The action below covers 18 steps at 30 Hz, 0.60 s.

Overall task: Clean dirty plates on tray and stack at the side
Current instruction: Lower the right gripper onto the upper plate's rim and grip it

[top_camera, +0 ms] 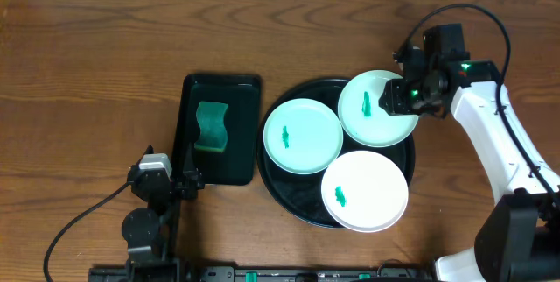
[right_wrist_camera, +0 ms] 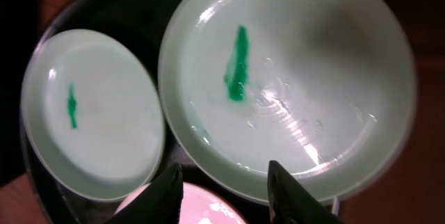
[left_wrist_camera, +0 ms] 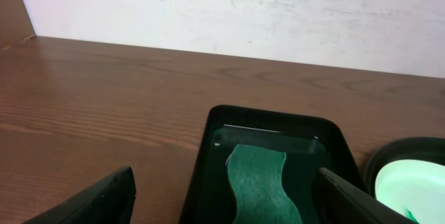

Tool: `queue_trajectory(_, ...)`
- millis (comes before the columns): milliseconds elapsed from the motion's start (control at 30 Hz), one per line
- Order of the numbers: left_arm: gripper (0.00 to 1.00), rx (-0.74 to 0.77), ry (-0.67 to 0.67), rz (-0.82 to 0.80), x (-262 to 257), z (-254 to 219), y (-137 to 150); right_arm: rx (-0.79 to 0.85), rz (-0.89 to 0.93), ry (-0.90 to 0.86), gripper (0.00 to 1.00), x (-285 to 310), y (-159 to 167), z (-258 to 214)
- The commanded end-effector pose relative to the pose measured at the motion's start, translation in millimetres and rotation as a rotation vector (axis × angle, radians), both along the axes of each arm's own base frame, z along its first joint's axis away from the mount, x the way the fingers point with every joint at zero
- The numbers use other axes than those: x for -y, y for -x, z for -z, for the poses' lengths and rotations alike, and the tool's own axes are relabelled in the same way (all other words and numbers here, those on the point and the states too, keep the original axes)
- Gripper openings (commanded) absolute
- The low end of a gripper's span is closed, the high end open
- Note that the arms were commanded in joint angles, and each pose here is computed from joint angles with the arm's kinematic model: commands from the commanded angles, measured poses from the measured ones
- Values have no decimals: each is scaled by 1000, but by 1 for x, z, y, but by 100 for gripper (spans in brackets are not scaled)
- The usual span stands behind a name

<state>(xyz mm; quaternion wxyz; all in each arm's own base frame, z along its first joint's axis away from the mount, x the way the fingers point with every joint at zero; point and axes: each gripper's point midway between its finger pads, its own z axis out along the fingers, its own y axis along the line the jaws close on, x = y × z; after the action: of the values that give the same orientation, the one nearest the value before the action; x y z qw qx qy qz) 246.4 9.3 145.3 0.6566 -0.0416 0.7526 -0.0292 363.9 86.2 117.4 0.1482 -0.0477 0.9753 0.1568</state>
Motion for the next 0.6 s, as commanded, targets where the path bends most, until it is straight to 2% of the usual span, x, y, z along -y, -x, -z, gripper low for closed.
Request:
queue_trajectory(0, 81, -50, -7, 30, 5, 16, 1, -1, -66, -85, 39, -27, 6, 8)
queue_trajectory(167, 81, -50, -7, 30, 5, 16, 1, 10, -113, -87, 43, -44, 11, 18)
queue_trajectory(300, 81, -50, -7, 30, 5, 16, 1, 20, -146, -87, 43, -56, 13, 18)
queue_trajectory(433, 81, -50, -7, 30, 5, 16, 1, 29, -158, -42, 39, -58, 14, 21)
queue_trajectory(567, 81, -50, -7, 30, 5, 16, 1, 34, -151, 7, 31, -53, 13, 24)
